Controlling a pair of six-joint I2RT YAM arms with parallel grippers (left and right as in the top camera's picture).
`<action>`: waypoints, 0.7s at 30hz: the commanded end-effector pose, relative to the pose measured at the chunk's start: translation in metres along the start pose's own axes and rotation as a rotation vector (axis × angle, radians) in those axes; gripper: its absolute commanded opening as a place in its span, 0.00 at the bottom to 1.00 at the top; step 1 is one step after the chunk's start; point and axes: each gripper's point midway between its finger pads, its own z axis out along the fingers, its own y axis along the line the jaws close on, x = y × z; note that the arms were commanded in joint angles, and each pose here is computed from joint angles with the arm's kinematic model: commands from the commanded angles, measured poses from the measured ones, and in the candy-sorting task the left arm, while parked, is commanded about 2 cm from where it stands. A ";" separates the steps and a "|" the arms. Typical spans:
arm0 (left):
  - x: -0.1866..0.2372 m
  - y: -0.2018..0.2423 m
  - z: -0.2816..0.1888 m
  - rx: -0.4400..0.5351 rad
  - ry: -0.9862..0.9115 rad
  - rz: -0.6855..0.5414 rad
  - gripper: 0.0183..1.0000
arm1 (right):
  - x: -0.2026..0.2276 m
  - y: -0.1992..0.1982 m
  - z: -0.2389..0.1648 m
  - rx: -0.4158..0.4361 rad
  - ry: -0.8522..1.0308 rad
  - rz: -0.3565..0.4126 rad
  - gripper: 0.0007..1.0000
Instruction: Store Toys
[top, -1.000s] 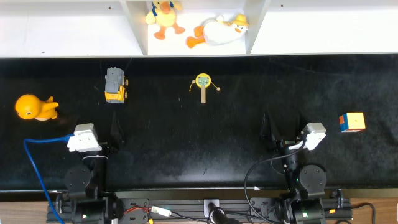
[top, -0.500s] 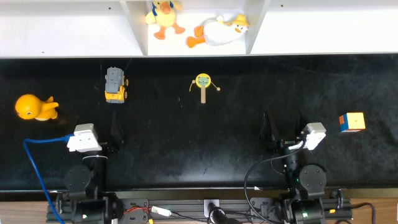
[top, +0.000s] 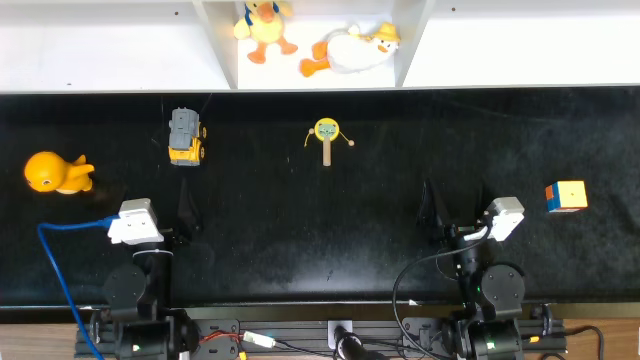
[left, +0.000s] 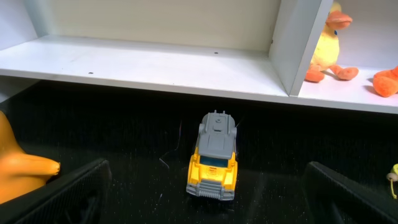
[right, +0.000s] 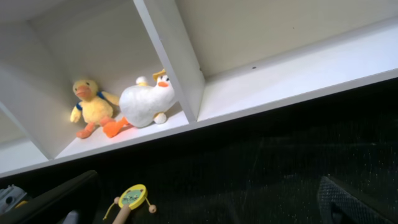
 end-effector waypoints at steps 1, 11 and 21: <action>-0.001 -0.001 -0.001 0.003 -0.008 0.019 1.00 | 0.003 -0.001 0.000 -0.001 0.000 0.004 1.00; -0.039 -0.003 -0.011 0.002 -0.051 0.018 1.00 | 0.003 -0.001 0.000 -0.001 0.000 0.004 0.99; -0.138 0.024 -0.046 -0.205 0.067 0.020 1.00 | 0.003 -0.001 0.000 -0.001 0.000 0.004 1.00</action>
